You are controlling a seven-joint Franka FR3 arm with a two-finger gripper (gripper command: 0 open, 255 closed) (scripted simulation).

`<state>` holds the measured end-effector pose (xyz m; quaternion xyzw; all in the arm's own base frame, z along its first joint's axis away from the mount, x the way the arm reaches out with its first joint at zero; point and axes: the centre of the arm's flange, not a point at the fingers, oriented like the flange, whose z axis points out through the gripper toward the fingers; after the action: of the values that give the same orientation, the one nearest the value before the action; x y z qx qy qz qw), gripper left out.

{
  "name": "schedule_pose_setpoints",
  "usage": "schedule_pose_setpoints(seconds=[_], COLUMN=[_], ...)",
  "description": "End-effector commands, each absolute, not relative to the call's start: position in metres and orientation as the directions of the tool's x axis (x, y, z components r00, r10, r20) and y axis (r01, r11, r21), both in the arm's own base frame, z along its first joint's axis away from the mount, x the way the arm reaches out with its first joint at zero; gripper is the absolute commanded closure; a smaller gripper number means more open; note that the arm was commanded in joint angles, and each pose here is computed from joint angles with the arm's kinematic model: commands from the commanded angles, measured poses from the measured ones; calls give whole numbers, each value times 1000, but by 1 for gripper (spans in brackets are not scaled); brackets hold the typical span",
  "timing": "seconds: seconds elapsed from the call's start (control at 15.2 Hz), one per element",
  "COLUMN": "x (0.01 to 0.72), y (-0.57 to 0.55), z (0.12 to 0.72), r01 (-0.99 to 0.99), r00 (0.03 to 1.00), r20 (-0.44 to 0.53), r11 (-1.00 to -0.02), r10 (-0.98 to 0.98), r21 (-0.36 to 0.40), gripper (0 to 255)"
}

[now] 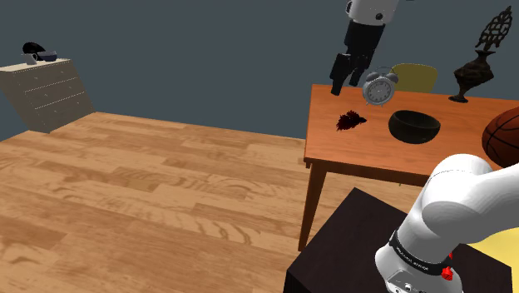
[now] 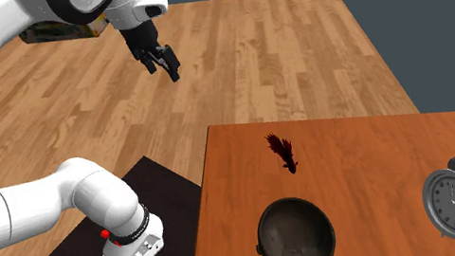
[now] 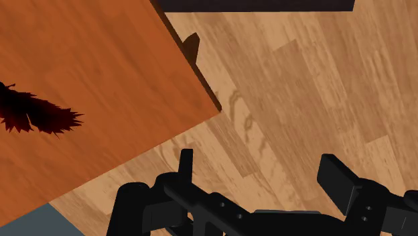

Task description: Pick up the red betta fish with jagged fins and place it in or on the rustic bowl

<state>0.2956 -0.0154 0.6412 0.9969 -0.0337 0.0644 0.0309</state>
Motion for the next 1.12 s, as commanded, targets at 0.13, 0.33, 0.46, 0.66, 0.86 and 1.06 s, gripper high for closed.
schedule_pose_setpoints(seconds=[0.13,0.33,0.46,0.66,0.86,1.06], x=[296,297,298,300,302,304], y=[-40,-77,-101,-138,-174,-210], z=[630,613,601,584,566,548], r01=[-65,-55,-49,-39,-30,-20], r00=[990,990,991,991,992,992], r20=[130,129,129,128,127,127], r11=[-996,-997,-998,-999,-999,-999], r10=[-57,-49,-43,-34,-25,-17], r21=[53,48,44,38,32,26], gripper=[0,0,0,0,0,0])
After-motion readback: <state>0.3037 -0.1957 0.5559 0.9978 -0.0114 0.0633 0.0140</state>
